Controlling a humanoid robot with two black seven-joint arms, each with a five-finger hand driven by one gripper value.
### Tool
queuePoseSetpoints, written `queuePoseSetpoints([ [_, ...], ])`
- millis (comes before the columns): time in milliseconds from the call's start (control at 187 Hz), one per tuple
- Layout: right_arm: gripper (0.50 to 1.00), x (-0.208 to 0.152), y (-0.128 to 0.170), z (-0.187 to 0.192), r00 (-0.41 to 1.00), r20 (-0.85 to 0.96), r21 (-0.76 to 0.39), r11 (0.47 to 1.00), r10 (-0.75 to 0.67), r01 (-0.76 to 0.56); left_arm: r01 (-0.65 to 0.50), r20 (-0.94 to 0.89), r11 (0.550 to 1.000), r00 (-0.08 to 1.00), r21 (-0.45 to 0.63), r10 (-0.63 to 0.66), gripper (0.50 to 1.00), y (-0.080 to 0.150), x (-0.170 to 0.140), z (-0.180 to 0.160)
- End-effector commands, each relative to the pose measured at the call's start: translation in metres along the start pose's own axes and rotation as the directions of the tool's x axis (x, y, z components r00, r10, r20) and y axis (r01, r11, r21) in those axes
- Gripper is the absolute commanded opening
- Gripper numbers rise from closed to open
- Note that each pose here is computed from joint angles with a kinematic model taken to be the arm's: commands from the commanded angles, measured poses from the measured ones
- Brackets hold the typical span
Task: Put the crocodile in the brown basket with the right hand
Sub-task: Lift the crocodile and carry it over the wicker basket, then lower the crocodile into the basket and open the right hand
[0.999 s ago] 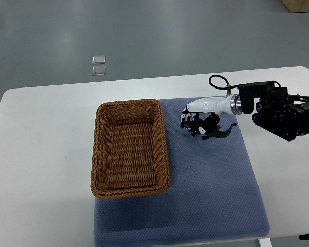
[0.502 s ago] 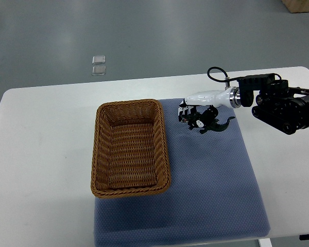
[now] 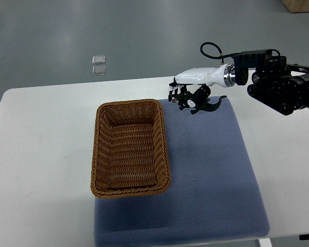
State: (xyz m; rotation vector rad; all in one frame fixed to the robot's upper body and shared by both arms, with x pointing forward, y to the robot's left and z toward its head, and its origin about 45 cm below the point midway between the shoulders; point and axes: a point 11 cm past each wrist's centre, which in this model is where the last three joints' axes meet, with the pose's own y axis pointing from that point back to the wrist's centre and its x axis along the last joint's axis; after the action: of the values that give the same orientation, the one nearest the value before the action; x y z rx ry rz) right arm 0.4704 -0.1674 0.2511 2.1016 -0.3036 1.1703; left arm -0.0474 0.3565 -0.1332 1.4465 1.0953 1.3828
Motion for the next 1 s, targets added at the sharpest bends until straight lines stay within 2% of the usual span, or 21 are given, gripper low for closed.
queuePoseSetpoints([
  [0, 0.5, 0.008, -0.012, -0.018, 1.0, -0.022, 0.041, 0.999, 0.001, 0.0, 0.0, 0.0, 1.0, 1.0, 0.0, 0.0, 1.0, 0.0, 0.0, 0.0],
  [139, 0.5, 0.018, -0.028, -0.05, 0.998, -0.055, 0.11, 0.994, -0.008, 0.014, 0.0, 0.0, 1.0, 1.0, 0.0, 0.0, 1.0, 0.0, 0.0, 0.0],
  [337, 0.5, 0.016, -0.065, -0.127, 0.991, -0.127, 0.268, 0.96, -0.041, 0.074, 0.0, 0.002, 1.0, 1.0, 0.0, 0.0, 1.0, 0.0, 0.0, 0.0],
  [449, 0.5, 0.014, -0.079, -0.156, 0.987, -0.155, 0.32, 0.942, -0.047, 0.095, 0.0, 0.002, 1.0, 1.0, 0.0, 0.0, 1.0, 0.0, 0.0, 0.0],
  [753, 0.5, -0.001, -0.081, -0.138, 0.981, -0.179, 0.267, 0.956, -0.071, 0.118, 0.0, 0.0, 1.0, 1.0, 0.0, 0.0, 1.0, 0.0, 0.0, 0.0],
  [994, 0.5, -0.012, -0.083, -0.133, 0.986, -0.151, 0.268, 0.957, -0.072, 0.111, 0.0, 0.0, 1.0, 1.0, 0.0, 0.0, 1.0, 0.0, 0.0, 0.0],
])
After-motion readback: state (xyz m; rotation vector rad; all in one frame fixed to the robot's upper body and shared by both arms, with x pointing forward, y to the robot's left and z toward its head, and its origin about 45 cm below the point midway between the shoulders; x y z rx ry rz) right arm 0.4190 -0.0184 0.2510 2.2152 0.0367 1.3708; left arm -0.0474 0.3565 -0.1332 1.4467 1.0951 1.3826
